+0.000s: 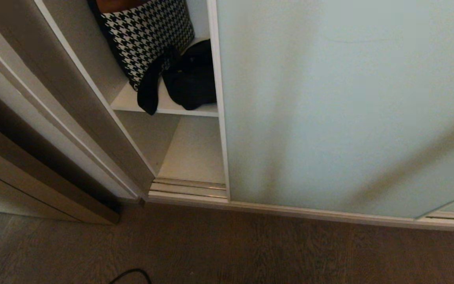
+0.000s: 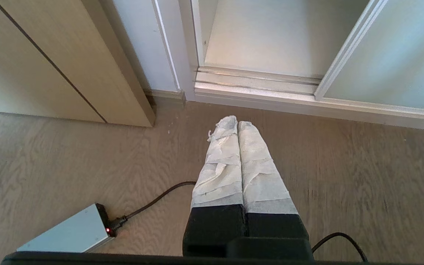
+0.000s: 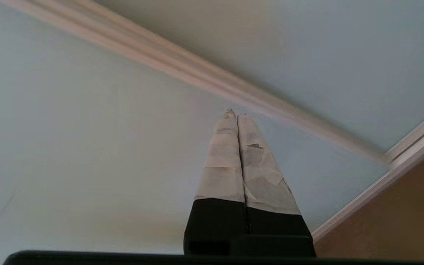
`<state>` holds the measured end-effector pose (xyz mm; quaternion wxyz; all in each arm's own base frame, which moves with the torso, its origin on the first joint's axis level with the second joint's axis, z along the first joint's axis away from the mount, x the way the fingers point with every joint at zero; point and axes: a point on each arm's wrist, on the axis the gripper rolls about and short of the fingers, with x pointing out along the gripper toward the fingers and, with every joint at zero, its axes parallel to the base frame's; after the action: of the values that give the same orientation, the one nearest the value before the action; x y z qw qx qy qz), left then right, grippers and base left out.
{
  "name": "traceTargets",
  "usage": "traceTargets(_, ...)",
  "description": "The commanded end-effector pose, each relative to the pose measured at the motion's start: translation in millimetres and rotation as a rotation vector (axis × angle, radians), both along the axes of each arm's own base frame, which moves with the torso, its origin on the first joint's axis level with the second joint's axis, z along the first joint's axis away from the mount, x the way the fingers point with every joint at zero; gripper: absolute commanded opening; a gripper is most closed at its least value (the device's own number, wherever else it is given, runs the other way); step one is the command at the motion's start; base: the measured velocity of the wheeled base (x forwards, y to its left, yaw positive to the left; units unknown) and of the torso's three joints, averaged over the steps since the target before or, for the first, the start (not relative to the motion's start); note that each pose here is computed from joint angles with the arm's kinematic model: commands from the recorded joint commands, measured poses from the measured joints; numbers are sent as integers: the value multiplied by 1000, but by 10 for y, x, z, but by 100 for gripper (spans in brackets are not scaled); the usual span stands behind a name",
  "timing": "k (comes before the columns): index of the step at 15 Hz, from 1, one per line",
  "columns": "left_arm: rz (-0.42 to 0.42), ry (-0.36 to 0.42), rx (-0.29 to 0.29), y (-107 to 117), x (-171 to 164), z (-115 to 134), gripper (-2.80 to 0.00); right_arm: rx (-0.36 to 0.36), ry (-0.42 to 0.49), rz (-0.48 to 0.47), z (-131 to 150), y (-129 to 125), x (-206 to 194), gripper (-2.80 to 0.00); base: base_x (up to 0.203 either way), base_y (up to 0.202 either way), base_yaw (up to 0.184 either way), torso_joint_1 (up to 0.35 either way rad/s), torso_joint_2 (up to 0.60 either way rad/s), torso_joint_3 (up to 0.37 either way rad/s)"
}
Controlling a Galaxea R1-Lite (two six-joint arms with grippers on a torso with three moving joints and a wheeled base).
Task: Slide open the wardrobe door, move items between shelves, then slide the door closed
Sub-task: Close the door
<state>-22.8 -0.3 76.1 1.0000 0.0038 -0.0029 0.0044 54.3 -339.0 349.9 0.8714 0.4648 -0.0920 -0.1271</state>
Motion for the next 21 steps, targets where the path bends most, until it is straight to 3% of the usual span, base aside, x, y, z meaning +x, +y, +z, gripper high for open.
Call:
traceTargets(1,0,1,0,0,1,1,-280,61,-6,21,-103,-105,25,-280,0,0,0,0,0,0)
traceTargets(10,0,1,0,0,1,1,-280,119,4,135,-322,-202,524,-280,0,0,0,0,0,0)
traceTargets(16,-1,1,0,0,1,1,-280,131,4,115,-463,-440,666,-280,0,0,0,0,0,0)
traceTargets(18,0,1,0,0,1,1,-280,137,1,67,-503,-457,858,-280,0,0,0,0,0,0)
traceTargets(21,0,1,0,0,1,1,-280,152,6,81,-555,-449,981,-280,0,0,0,0,0,0)
